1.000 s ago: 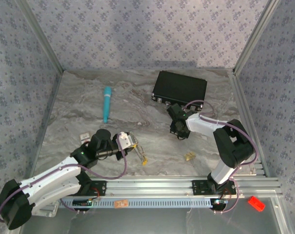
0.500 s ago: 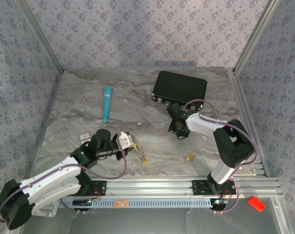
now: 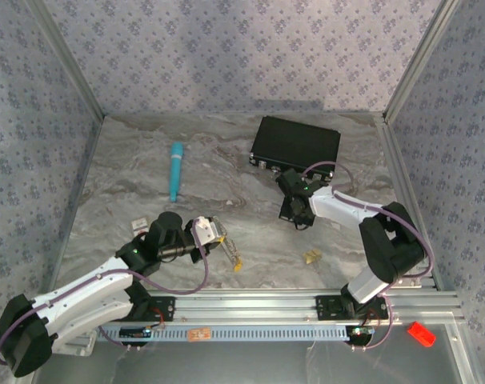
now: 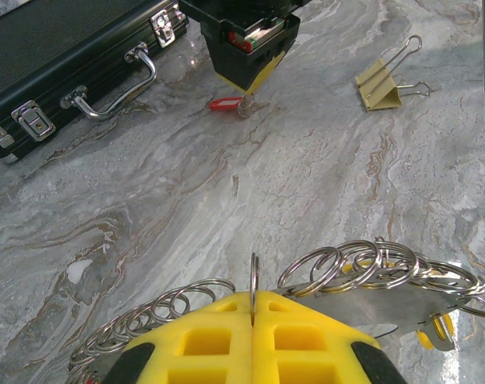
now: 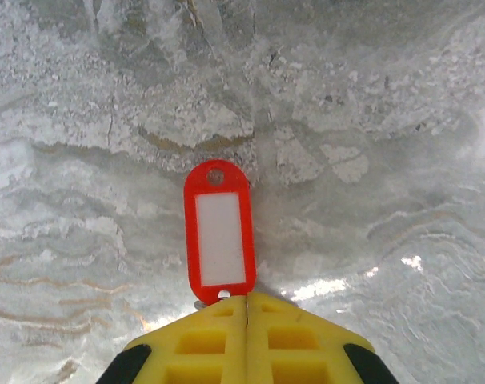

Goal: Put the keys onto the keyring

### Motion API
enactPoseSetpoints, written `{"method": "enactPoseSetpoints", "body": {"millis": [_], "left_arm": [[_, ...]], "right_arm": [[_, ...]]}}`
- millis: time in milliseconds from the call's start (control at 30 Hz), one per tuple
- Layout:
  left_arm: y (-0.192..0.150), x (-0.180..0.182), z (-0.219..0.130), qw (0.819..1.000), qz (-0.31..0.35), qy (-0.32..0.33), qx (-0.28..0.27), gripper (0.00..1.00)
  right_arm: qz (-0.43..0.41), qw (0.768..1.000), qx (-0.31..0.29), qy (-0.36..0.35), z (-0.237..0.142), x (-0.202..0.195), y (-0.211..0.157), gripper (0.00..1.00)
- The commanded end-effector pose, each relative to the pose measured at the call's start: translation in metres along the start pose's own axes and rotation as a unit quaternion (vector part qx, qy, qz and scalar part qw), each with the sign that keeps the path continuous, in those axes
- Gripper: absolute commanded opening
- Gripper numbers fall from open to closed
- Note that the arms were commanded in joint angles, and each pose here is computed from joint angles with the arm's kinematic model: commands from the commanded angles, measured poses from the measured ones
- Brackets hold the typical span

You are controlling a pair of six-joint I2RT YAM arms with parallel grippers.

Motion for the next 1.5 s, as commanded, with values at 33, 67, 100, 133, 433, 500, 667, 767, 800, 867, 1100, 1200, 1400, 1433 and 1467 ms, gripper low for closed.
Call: {"method": "enactPoseSetpoints", "body": {"millis": [33, 67, 100, 133, 433, 500, 667, 767, 800, 867, 1100, 1200, 1400, 1433, 1467], "left_arm": [[0.024, -0.002, -0.007, 0.999, 0.020, -0.009, -0.040, 0.00], [0.024, -0.002, -0.006, 0.999, 0.019, -0.009, -0.040, 0.00], [0.025, -0.002, -0.007, 0.999, 0.020, -0.009, -0.040, 0.00], [0.025, -0.002, -0.007, 0.999, 0.020, -0.009, -0.040, 0.00], [0.025, -0.002, -0.007, 0.999, 0.020, -0.009, -0.040, 0.00], [0.024, -0.002, -0.007, 0.999, 0.020, -0.009, -0.039, 0.00], [0.024, -0.003, -0.007, 0.999, 0.020, -0.011, -0.039, 0.00], [0.024, -0.003, -0.007, 0.999, 0.020, -0.010, -0.039, 0.00], [0.024, -0.003, -0.007, 0.999, 0.020, -0.010, -0.040, 0.00], [0.025, -0.003, -0.006, 0.999, 0.021, -0.012, -0.040, 0.00], [0.025, -0.003, -0.007, 0.999, 0.021, -0.012, -0.040, 0.00], [0.025, -0.003, -0.007, 0.999, 0.021, -0.011, -0.039, 0.00], [0.025, -0.003, -0.007, 0.999, 0.021, -0.011, -0.038, 0.00], [0.025, -0.003, -0.007, 0.999, 0.021, -0.010, -0.038, 0.00], [0.025, -0.003, -0.007, 0.999, 0.021, -0.011, -0.038, 0.00]], "right_arm": [[-0.034, 0.999, 0.023, -0.012, -0.008, -0.007, -0.015, 0.00], [-0.039, 0.999, 0.025, -0.010, -0.009, -0.006, -0.016, 0.00], [-0.041, 0.999, 0.027, -0.008, -0.009, -0.006, -0.017, 0.00], [-0.042, 0.999, 0.028, -0.007, -0.009, -0.005, -0.017, 0.00], [-0.041, 0.999, 0.031, 0.010, -0.001, 0.005, -0.013, 0.00], [-0.046, 0.998, 0.035, 0.014, 0.001, 0.008, -0.014, 0.00], [-0.044, 0.998, 0.036, 0.006, -0.001, 0.004, -0.016, 0.19], [-0.040, 0.999, 0.036, 0.004, -0.003, -0.004, -0.019, 0.26], [-0.039, 0.998, 0.039, 0.006, -0.002, -0.006, -0.021, 0.27], [-0.042, 0.998, 0.053, 0.018, 0.000, -0.008, -0.027, 0.31], [-0.059, 0.993, 0.081, 0.068, 0.008, -0.002, -0.038, 0.34], [-0.061, 0.993, 0.078, 0.071, 0.009, -0.002, -0.036, 0.33], [-0.064, 0.993, 0.076, 0.067, 0.012, -0.003, -0.034, 0.28], [-0.064, 0.993, 0.076, 0.066, 0.012, -0.003, -0.034, 0.27], [-0.064, 0.993, 0.076, 0.065, 0.012, -0.004, -0.034, 0.26]]}}
Point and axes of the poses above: each hand's point on the last joint's axis, 136 mm out from that joint toward the fingers, its own z axis out along the fingers, its own x axis along the line the jaws close on, y = z × x, the point moved 3 cm from there along -z, back along the fingers, and after that the axes turned 3 degrees about -z, right-handed, at the moved point
